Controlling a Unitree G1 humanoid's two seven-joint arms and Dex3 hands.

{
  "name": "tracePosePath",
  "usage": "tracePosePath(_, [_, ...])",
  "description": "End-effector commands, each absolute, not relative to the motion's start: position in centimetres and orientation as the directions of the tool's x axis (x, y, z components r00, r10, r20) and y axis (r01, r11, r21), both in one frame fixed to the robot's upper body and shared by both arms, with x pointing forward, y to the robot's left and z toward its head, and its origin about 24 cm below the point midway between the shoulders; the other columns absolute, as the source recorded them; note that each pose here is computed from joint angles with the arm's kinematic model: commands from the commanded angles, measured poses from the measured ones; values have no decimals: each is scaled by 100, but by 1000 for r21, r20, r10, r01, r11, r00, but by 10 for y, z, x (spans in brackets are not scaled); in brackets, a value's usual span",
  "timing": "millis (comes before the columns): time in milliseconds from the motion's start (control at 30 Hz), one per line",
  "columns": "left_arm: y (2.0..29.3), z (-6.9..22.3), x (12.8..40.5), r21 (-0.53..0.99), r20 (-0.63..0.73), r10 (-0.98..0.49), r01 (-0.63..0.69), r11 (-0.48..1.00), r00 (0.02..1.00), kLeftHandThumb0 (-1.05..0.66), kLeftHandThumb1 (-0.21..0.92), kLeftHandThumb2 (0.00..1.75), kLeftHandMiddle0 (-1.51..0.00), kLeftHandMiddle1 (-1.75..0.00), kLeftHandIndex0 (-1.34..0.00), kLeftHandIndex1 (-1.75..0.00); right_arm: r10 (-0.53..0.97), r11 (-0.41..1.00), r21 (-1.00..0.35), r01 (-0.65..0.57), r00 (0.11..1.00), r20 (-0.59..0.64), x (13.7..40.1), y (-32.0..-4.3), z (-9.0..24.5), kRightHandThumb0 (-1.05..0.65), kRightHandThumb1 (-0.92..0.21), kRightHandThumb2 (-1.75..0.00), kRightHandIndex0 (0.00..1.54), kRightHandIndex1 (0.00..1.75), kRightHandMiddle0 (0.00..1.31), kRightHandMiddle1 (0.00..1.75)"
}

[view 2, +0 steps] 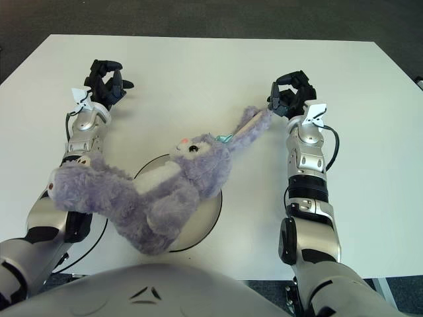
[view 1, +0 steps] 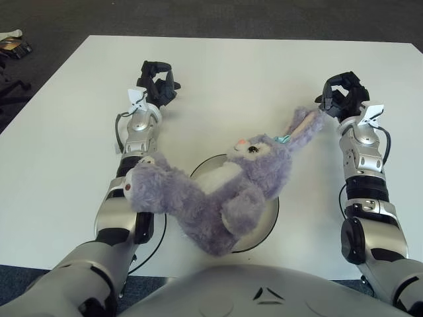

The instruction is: Put the doll into the plate.

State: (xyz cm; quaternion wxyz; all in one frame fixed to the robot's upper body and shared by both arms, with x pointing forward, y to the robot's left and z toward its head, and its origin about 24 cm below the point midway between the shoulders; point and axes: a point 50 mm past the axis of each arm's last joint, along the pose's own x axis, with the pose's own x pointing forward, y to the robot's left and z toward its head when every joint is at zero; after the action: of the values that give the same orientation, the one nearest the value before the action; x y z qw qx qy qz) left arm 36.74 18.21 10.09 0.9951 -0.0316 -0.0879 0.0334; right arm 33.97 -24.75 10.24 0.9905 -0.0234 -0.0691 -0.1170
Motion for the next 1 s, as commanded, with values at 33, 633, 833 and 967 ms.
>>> tracePosePath(33, [183,98,366,-61,173,85,-75,995,981,-1,55,98,-53,-153,-28,-175,-237,970,-19,242,959,157,344,-245,102,-1,-45,-112,59,156,32,175])
tracePosePath(633, [183,94,364,-91,187,106,-90,992,977,-1,49,106,-58,-156,-28,-175,-252,968,3,252,967,38,346,-244,64,-1,-45,-108,60,150,35,175])
tracePosePath(833, [181,90,362,-120,192,159,-137,983,968,-1,47,110,-59,-158,-28,-175,-189,982,17,189,981,36,345,-230,58,-1,-44,-108,61,146,38,175])
tracePosePath(967, [180,88,361,-130,191,181,-158,979,965,-1,46,112,-60,-160,-28,-175,-161,987,32,159,986,47,345,-224,59,-1,-40,-113,63,147,41,175])
